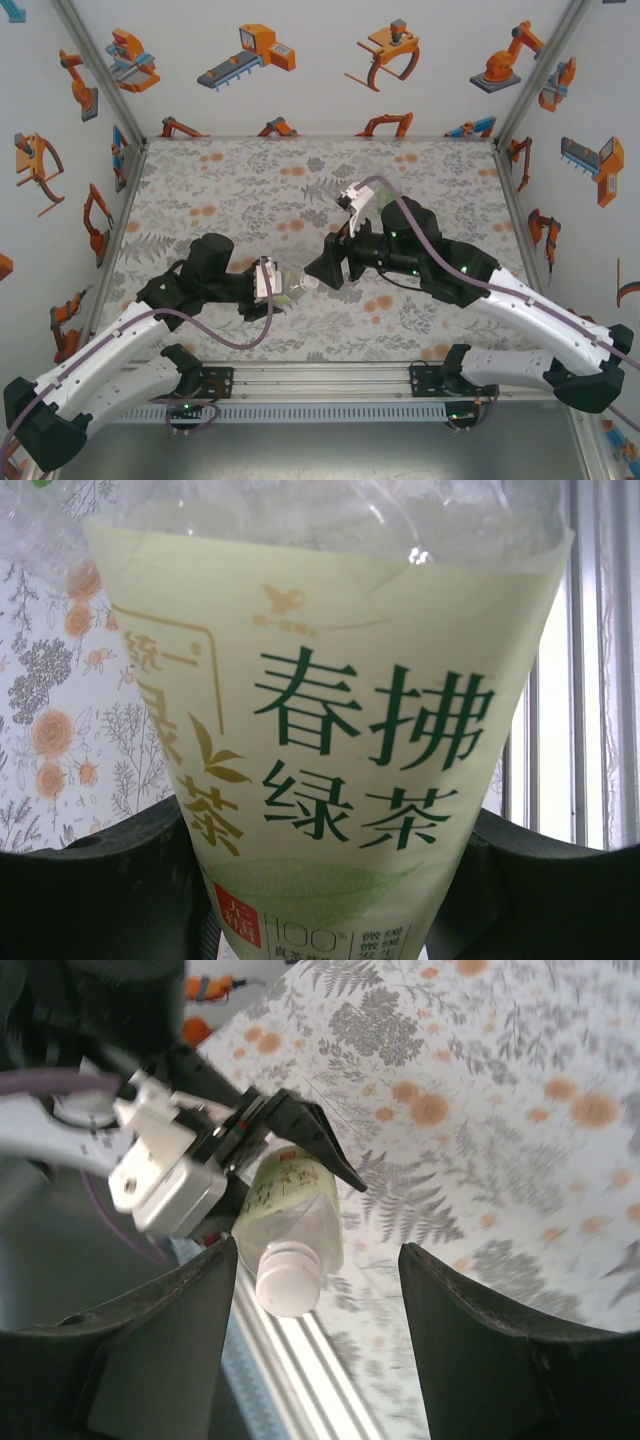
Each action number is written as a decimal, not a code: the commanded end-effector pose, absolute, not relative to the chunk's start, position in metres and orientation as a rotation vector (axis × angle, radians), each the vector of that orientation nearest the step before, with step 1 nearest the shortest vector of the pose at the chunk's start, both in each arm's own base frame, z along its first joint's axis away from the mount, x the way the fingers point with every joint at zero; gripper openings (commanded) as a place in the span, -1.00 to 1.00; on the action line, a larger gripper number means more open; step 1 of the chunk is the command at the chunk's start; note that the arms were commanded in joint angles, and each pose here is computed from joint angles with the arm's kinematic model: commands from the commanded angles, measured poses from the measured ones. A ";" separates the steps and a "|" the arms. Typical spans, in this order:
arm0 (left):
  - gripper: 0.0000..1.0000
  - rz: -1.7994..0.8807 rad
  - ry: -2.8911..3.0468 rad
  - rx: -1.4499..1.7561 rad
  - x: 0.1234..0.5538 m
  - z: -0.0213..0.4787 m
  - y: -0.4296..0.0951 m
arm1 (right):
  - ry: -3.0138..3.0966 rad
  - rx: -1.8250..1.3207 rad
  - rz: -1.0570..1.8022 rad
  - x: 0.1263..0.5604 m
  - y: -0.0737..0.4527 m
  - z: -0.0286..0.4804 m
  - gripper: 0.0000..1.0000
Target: Screw on the bottle caps
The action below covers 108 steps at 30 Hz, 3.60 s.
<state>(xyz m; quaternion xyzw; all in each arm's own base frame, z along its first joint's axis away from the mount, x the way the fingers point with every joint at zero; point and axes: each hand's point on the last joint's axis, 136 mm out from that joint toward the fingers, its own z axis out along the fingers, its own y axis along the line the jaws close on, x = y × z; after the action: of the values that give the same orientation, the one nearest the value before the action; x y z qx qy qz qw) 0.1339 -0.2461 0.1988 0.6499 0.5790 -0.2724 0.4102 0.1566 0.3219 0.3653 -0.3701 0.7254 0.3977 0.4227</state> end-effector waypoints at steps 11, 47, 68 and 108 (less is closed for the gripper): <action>-1.00 -0.761 1.338 1.649 0.123 0.222 -0.254 | 1.149 -1.699 0.871 0.090 0.330 0.344 0.15; -1.00 -0.669 1.404 1.623 0.138 0.218 -0.250 | 2.283 0.131 1.234 0.188 0.308 0.279 -0.76; -1.00 -0.714 1.388 1.638 0.133 0.219 -0.253 | 1.979 -0.400 1.098 0.180 0.302 0.362 0.08; -1.00 -0.768 1.379 1.650 0.126 0.220 -0.255 | 1.229 -1.638 0.829 0.104 0.341 0.341 -0.63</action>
<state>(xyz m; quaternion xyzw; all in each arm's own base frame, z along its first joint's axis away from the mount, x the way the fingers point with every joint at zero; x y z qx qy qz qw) 0.1259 -0.2513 0.2007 0.6535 0.5705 -0.3056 0.3926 0.1005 0.3378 0.3229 -0.7017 0.4761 0.3103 0.4297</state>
